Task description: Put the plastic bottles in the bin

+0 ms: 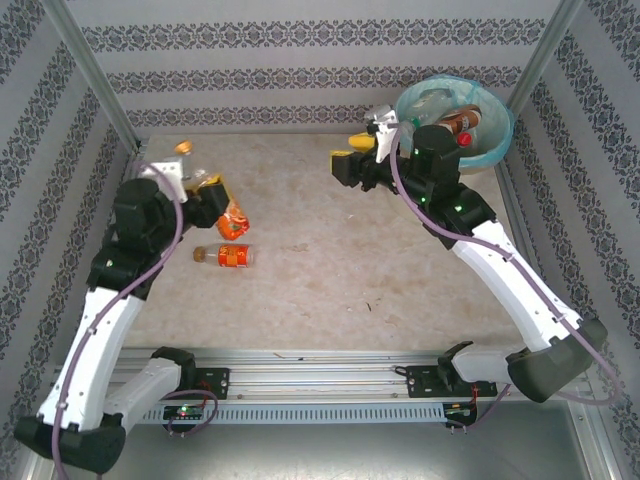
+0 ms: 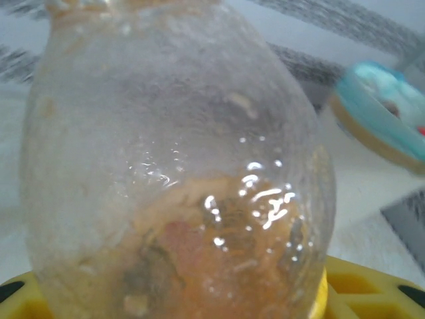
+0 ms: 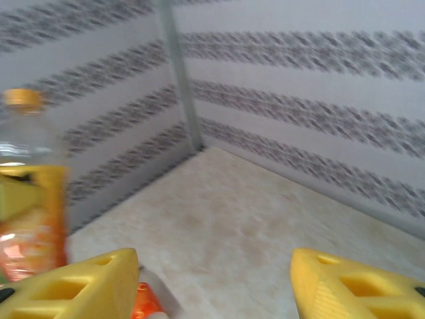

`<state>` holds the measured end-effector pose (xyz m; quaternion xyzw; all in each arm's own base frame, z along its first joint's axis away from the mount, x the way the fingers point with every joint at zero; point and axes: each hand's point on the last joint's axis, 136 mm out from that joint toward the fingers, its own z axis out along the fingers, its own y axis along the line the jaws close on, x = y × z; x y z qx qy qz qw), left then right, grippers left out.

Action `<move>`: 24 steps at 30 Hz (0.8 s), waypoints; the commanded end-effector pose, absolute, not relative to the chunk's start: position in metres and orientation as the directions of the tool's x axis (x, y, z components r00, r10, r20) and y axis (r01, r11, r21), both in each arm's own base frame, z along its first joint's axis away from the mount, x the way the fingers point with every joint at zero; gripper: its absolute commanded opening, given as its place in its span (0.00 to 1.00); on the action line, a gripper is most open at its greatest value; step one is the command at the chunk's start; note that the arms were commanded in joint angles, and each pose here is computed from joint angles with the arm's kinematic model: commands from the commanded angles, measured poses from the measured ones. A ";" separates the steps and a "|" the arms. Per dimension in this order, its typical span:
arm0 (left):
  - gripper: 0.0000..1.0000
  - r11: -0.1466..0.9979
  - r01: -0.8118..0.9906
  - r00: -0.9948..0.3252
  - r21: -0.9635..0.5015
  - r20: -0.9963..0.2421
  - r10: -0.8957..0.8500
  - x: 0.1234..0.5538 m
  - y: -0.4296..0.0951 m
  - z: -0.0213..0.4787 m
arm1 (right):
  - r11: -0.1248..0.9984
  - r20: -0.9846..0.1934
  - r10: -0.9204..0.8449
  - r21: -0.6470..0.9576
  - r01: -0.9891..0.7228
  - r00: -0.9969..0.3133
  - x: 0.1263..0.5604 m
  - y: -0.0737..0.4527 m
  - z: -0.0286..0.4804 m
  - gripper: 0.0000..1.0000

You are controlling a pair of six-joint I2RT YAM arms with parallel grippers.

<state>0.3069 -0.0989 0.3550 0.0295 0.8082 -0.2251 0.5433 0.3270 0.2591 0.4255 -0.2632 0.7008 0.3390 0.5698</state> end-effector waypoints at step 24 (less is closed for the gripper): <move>0.52 0.331 0.904 0.177 0.271 -0.942 0.286 0.213 -0.227 0.383 | 0.140 -0.998 -0.068 -0.026 -0.990 0.017 0.210 0.353 0.463 0.63</move>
